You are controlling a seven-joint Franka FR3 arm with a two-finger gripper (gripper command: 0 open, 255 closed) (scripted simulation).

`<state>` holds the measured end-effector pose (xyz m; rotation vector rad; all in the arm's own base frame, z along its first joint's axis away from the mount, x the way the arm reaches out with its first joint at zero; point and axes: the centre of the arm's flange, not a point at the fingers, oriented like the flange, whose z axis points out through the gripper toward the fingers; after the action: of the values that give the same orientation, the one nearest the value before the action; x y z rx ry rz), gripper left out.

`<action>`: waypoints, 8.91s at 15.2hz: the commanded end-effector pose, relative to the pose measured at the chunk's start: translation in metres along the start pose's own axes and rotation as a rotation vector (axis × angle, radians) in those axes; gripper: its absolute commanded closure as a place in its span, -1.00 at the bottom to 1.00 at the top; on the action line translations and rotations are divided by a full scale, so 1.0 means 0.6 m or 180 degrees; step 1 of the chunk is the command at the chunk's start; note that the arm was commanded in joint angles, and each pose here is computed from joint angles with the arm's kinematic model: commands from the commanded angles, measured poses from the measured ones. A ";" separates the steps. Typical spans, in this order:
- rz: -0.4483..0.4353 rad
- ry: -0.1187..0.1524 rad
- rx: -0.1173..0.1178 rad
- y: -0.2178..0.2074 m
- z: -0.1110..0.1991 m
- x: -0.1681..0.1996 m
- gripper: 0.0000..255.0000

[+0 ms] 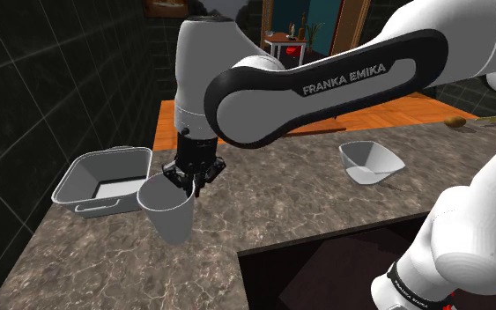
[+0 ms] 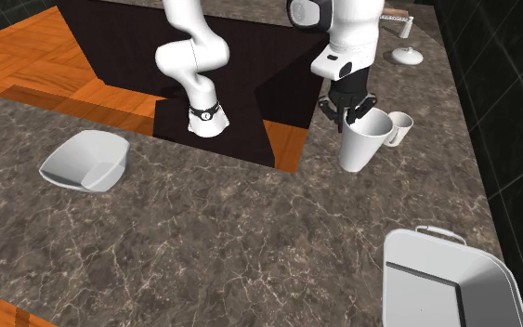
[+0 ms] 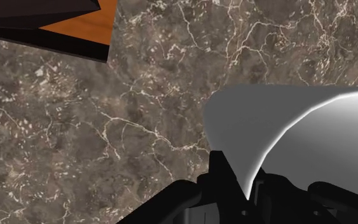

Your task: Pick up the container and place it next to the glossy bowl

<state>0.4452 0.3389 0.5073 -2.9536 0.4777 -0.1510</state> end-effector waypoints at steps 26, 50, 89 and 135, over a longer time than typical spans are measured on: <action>0.0000 0.0000 0.0000 0.124 -0.191 0.041 1.00; 0.0000 0.0000 0.0000 0.637 -0.268 0.138 1.00; 0.0000 0.0000 0.0000 1.468 -0.392 0.294 1.00; 0.0000 0.0000 0.0000 1.526 -0.032 0.266 1.00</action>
<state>0.3135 -0.5758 0.3958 -2.9611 0.4811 -0.1604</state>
